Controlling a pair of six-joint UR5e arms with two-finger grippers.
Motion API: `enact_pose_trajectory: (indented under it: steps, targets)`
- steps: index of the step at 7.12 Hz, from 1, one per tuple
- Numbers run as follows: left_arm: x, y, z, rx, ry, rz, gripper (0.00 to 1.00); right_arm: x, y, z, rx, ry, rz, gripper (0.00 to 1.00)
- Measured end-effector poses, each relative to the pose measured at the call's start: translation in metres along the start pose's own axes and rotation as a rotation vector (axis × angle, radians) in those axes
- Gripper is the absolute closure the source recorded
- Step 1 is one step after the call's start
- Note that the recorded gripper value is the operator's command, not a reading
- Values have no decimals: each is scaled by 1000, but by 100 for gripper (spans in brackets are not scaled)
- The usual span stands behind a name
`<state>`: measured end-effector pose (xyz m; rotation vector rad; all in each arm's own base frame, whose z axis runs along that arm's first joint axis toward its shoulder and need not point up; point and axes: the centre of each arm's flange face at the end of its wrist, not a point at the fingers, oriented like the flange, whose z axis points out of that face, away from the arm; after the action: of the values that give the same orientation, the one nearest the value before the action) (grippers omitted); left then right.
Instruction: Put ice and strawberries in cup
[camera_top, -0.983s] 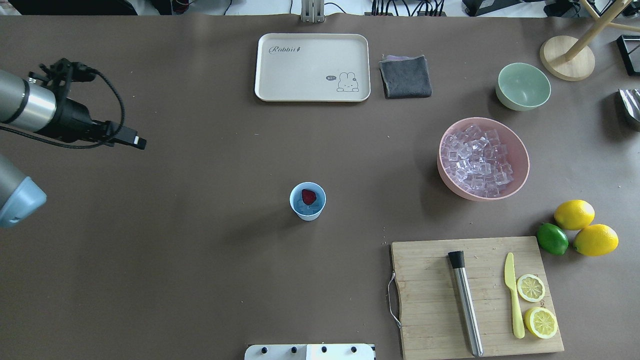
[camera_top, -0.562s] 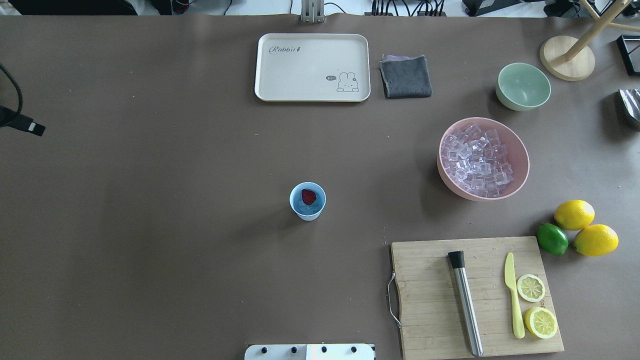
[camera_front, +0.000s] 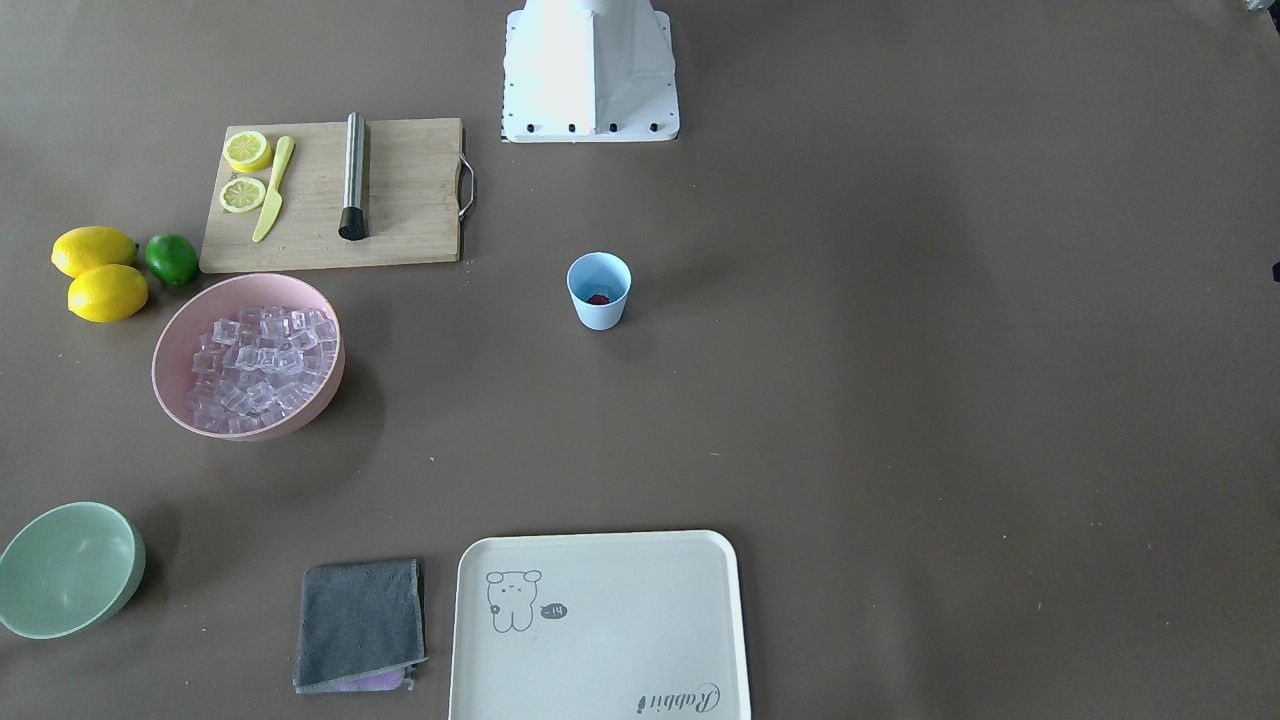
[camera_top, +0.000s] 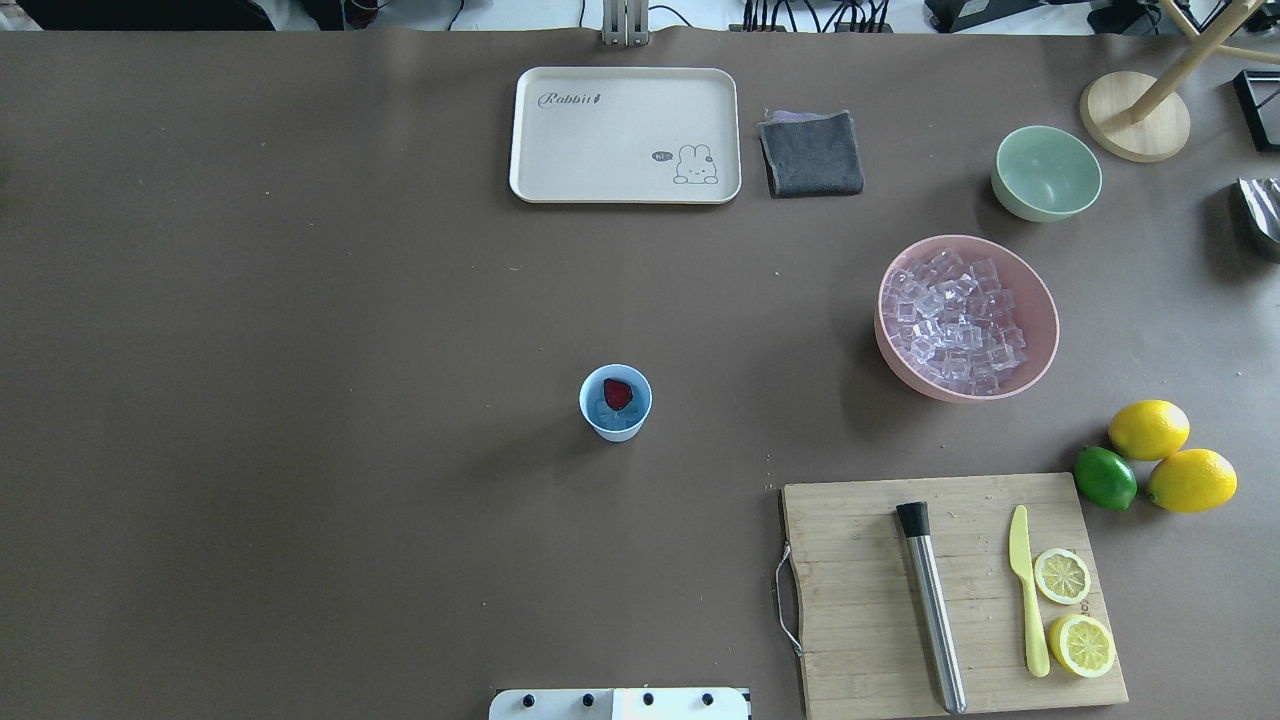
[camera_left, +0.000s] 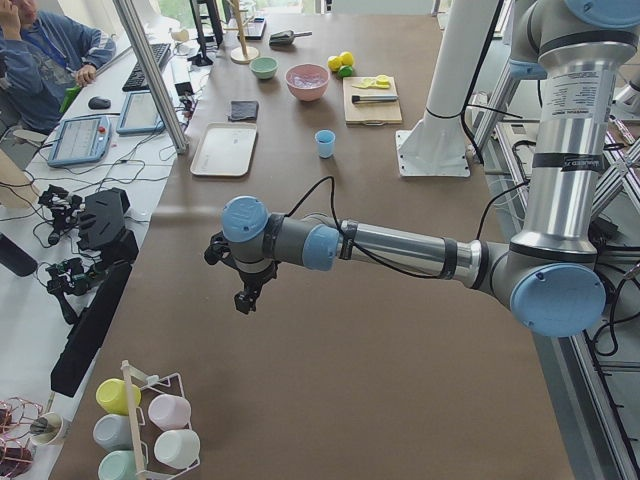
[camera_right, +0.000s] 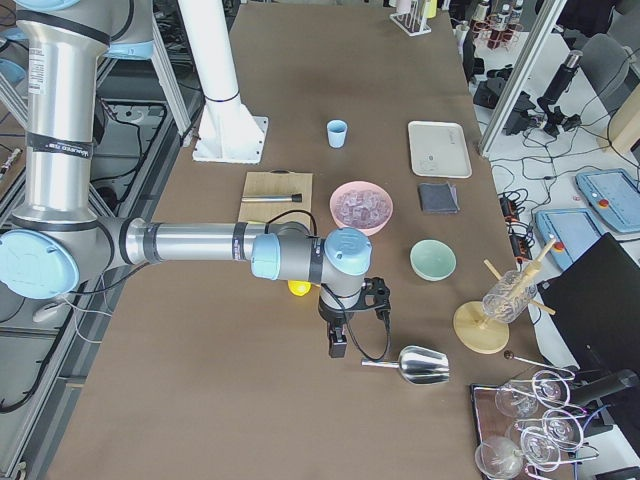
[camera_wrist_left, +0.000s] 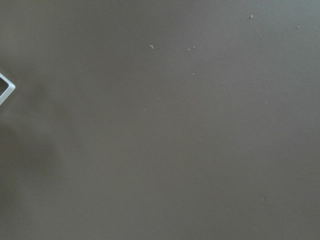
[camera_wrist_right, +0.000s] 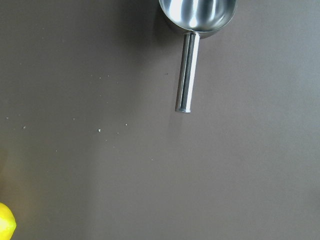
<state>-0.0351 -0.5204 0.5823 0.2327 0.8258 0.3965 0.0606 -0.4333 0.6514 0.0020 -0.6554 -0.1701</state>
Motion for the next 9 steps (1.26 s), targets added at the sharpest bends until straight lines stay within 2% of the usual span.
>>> enact_pose_trajectory:
  steps: [1, 3, 6, 9]
  targets:
    - [-21, 28, -3, -24, 3, -6, 1, 0, 0, 0, 1, 0, 0, 0]
    - [-56, 84, 11, -59, 20, -88, 1, 0, 0, -1, 1, 0, 1, 0]
    - [-76, 109, 23, -57, -37, -92, 1, 6, 3, 5, -10, -4, 22, 0]
    - [-79, 108, 23, -56, -49, -92, 1, 19, 9, 14, -25, -14, 54, 0]
